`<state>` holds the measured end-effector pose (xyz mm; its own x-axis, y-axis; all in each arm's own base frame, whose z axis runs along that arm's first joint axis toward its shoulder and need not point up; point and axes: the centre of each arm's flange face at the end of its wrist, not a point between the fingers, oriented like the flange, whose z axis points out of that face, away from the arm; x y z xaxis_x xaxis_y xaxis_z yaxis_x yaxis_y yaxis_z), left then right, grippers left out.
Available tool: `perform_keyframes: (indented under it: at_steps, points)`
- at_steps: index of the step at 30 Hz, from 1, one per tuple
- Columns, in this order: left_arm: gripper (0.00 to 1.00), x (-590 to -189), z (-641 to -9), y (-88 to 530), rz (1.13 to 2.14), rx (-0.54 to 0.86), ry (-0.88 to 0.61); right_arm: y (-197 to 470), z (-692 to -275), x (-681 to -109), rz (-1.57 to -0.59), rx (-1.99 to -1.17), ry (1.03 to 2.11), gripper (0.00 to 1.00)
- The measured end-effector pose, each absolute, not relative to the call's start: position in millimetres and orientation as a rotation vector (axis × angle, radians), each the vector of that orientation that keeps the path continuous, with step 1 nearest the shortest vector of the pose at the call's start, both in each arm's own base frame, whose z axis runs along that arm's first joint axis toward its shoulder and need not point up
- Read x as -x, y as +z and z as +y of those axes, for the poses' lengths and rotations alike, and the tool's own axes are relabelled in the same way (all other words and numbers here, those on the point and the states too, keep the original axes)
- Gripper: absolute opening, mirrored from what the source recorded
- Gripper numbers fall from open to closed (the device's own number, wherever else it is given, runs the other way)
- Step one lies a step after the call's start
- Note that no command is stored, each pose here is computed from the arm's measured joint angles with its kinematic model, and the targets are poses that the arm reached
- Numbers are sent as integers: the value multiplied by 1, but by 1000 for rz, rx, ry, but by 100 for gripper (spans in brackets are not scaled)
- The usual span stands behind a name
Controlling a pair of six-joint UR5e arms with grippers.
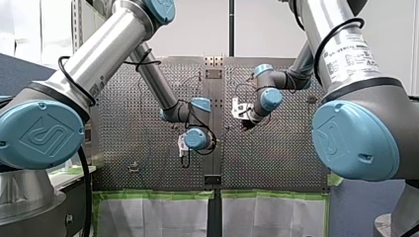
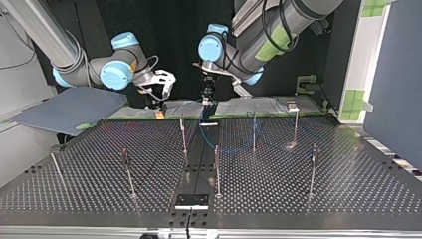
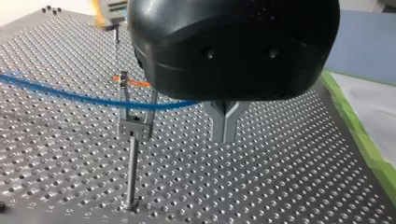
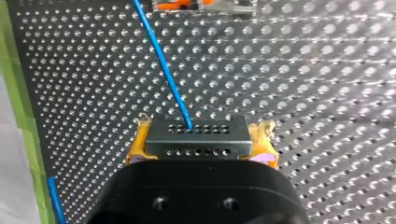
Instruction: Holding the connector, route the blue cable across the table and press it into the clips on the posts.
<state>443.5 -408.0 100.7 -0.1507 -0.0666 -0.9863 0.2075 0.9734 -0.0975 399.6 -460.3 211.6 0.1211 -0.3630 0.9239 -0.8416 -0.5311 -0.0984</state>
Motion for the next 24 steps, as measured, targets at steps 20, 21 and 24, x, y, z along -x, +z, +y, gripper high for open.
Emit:
perform_keyframes:
  at_steps: [20, 21, 24]
  points:
    - [0, -500, -417, 111, 1696, -104, -274, 204, -488, -382, -1182, -1865, 1438, 0]
    - [0, -503, -417, 109, 1696, -102, -274, 203, -489, -381, -1184, -1863, 1438, 0]
    - [0, -515, -418, 111, 1685, -89, -279, 200, -494, -377, -1190, -1856, 1436, 0]
